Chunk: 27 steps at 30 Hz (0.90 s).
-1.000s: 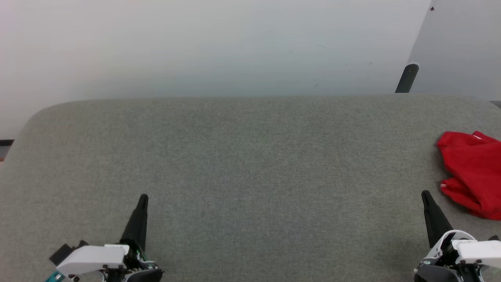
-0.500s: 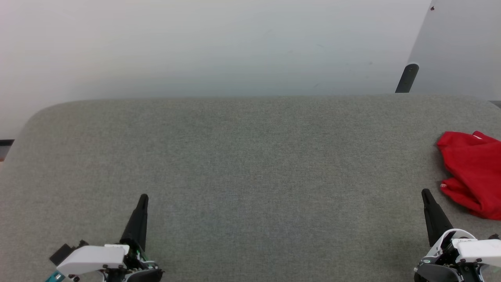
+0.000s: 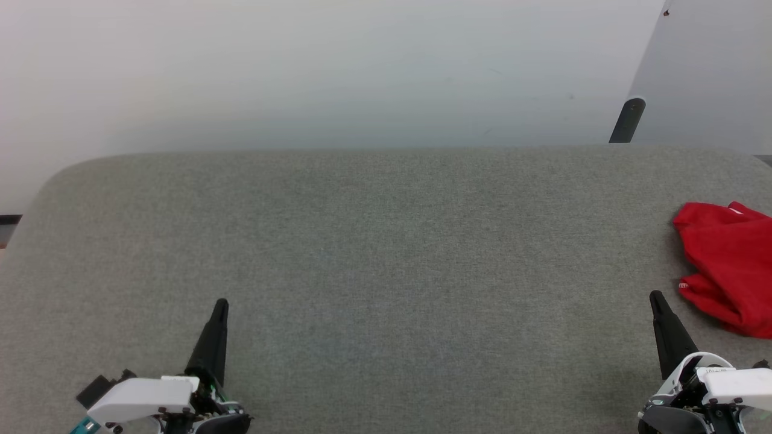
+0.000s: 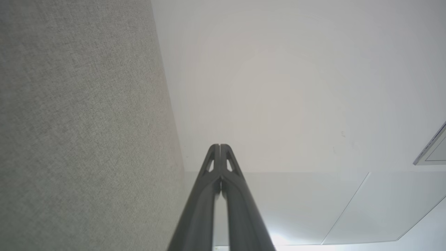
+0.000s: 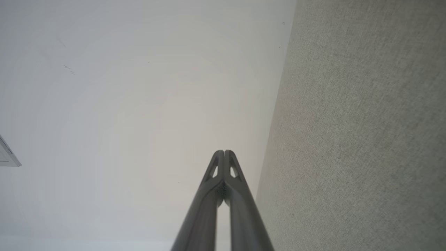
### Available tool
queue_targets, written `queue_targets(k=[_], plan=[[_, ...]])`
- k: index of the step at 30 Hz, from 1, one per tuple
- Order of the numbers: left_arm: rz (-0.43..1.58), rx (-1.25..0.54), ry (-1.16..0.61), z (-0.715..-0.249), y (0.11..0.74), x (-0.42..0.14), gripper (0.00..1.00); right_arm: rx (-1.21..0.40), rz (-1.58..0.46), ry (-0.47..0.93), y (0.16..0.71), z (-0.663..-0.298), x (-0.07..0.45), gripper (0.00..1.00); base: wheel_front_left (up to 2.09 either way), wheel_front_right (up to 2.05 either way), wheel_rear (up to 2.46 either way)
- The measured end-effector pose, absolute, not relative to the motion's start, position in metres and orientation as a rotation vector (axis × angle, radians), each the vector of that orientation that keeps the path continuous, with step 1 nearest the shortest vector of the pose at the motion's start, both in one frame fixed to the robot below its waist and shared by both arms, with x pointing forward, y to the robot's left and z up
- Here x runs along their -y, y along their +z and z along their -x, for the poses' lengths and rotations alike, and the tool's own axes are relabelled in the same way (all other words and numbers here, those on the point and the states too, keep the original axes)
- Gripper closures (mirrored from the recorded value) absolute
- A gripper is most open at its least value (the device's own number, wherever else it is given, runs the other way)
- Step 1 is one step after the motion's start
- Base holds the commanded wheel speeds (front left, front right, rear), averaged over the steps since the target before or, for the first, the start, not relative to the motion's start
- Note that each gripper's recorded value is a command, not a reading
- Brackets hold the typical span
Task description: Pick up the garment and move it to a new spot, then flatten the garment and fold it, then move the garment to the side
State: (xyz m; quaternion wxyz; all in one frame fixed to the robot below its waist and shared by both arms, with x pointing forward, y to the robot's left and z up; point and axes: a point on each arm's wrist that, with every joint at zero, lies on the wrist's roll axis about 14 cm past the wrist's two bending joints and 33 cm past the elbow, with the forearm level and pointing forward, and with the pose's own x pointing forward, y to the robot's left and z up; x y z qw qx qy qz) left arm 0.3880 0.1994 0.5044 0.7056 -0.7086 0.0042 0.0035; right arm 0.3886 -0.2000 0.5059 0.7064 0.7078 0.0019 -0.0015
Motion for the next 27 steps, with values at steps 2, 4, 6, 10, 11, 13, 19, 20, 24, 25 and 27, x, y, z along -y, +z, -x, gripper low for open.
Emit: queue_targets(k=[2,4,6,10,11,13,19,20,24,25,27], plan=[[1.575,-0.009,0.008,-0.3881,0.5044,-0.1994,1.0,-0.004,-1.573,-0.003,0.5059,-0.3886,0.2,1.0,0.0,0.0,0.0],[1.575,-0.009,0.008,-0.388,0.5045,-0.1994,1.0,-0.004,-1.573,-0.003,0.5059,-0.3886,0.2,1.0,0.0,0.0,0.0],[1.575,-0.009,0.007,-0.3881,0.5044,-0.1994,1.0,-0.004,-1.573,-0.003,0.5059,-0.3886,0.2,1.0,0.0,0.0,0.0],[1.575,-0.009,0.007,-0.388,0.5045,-0.1994,1.0,-0.004,-1.573,-0.003,0.5059,-0.3886,0.2,1.0,0.0,0.0,0.0],[1.575,-0.009,0.008,-0.388,0.5045,-0.1994,1.0,-0.004,-1.573,-0.003,0.5059,-0.3886,0.2,1.0,0.0,0.0,0.0],[1.575,-0.009,0.008,-0.388,0.5045,-0.1994,1.0,-0.004,-1.573,-0.003,0.5059,-0.3886,0.2,1.0,0.0,0.0,0.0],[1.575,-0.009,0.008,-0.3881,0.5044,-0.1995,1.0,-0.004,-1.573,-0.003,0.5059,-0.3886,0.2,1.0,0.0,0.0,0.0],[1.575,-0.009,0.007,-0.388,0.5045,-0.1994,1.0,-0.004,-1.573,-0.003,0.5059,-0.3886,0.2,1.0,0.0,0.0,0.0],[1.575,-0.009,0.007,-0.3881,0.5044,-0.1994,1.0,-0.004,-1.573,-0.003,0.5059,-0.3886,0.2,1.0,0.0,0.0,0.0],[1.575,-0.009,0.007,-0.3881,0.5045,-0.1993,1.0,-0.004,-1.573,-0.003,0.5059,-0.3886,0.2,1.0,0.0,0.0,0.0],[1.575,-0.009,0.007,-0.3881,0.5045,-0.1994,1.0,-0.004,-1.573,-0.003,0.5059,-0.3886,0.2,1.0,0.0,0.0,0.0]])
